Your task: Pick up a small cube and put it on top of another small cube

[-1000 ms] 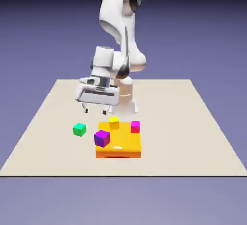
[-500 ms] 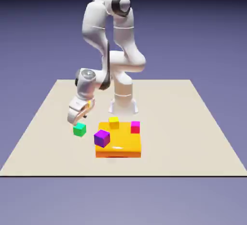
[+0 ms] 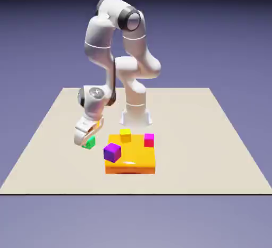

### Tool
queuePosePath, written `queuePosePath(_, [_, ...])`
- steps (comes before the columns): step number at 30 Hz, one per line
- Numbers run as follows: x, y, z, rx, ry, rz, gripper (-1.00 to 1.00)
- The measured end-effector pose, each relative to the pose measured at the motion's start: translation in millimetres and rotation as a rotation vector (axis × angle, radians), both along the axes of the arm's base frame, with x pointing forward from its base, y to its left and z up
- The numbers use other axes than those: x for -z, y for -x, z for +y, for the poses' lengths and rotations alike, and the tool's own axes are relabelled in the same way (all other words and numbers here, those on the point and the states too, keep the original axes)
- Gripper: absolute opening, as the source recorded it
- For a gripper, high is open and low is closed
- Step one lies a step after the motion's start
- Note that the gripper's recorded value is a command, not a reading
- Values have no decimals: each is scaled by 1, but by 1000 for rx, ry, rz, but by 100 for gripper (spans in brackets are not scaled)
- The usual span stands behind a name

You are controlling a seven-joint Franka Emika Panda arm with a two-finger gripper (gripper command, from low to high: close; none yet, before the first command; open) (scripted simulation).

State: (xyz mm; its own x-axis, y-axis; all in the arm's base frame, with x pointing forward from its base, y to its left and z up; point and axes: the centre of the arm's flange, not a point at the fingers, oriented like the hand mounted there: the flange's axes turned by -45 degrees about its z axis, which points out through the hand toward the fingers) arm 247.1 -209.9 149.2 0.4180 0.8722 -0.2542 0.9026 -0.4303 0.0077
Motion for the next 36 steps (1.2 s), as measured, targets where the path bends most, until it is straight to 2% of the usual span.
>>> queuePosePath(8, [-41,1,6,-5,1,10,-100])
queuePosePath(17, [-94,-98,33,96,75,10,-100])
queuePosePath(27, [-166,-180,140,171,-2,10,-100])
queuePosePath(33, [-99,-173,129,171,-1,10,-100])
queuePosePath(34, [-98,-172,127,177,-1,10,100])
queuePosePath(36, [-98,-171,123,186,0,9,100])
